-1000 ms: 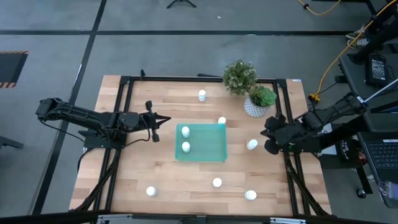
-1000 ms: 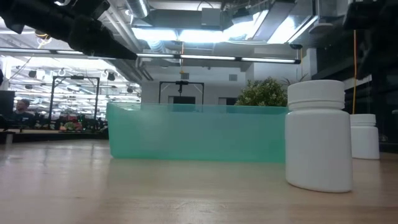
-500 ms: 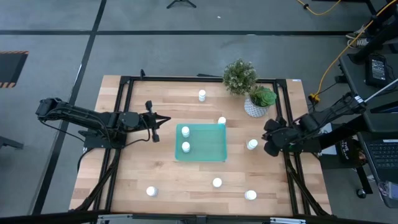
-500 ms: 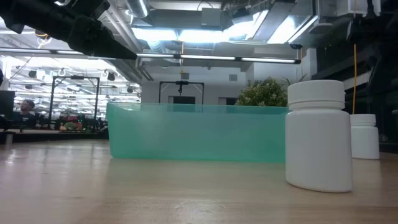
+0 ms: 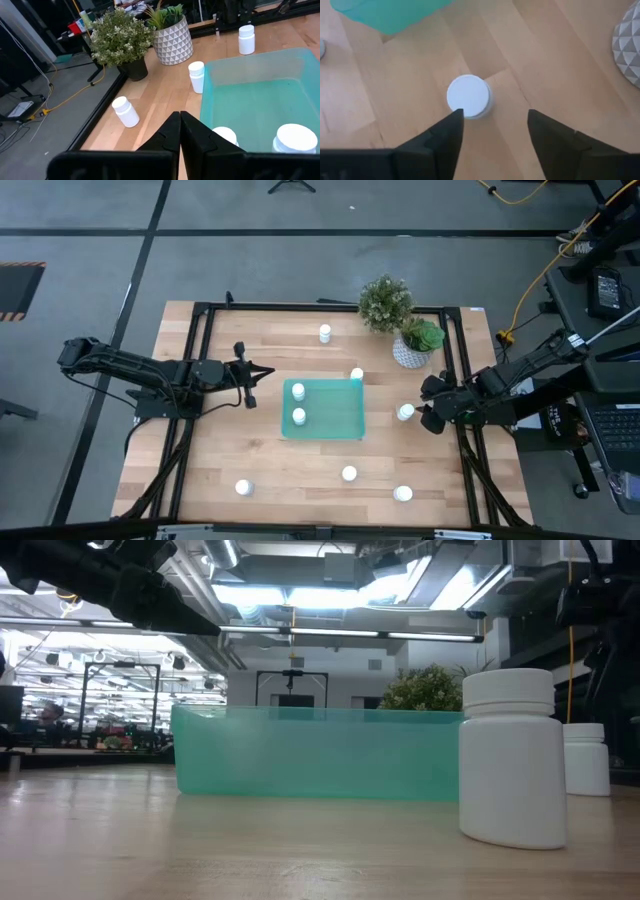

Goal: Pick and place pill bottles into a basket
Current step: Put the white pill bottle into the blue bin

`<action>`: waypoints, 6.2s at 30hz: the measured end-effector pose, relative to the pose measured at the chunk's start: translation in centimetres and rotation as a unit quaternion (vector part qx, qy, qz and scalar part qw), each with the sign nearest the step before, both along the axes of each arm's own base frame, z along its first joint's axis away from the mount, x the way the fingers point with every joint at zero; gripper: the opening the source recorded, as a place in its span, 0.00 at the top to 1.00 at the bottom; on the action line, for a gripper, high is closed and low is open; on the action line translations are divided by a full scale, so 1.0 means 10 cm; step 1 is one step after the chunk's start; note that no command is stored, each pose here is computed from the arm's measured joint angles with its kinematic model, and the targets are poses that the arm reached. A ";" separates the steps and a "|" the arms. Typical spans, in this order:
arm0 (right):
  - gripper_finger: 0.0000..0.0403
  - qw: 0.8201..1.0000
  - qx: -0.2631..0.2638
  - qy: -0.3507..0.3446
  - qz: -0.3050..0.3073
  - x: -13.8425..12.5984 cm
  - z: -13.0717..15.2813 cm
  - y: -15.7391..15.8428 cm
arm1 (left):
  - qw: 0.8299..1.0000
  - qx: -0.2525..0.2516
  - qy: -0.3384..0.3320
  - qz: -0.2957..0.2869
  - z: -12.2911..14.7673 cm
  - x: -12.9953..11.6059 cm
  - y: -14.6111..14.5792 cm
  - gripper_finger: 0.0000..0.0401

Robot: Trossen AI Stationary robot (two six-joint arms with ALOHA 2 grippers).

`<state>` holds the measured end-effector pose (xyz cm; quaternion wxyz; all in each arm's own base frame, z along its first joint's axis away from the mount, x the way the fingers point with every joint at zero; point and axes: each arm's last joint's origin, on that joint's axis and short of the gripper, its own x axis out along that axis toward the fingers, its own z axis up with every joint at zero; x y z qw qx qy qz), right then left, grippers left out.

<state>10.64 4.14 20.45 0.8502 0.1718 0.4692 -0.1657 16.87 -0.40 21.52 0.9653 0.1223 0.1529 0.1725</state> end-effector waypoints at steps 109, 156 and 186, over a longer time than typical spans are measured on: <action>0.62 0.923 -0.225 -0.244 0.194 0.84 0.29 -0.02 | 1.000 0.001 0.001 0.000 0.00 0.00 0.00 0.97; 0.62 0.925 -0.174 -0.068 0.330 2.56 -0.16 -0.54 | 1.000 -0.016 -0.004 -0.002 0.00 0.00 0.00 0.99; 0.61 0.938 -0.143 -0.048 0.313 2.78 -0.28 -0.71 | 1.000 -0.015 -0.003 0.000 0.00 0.00 0.00 0.98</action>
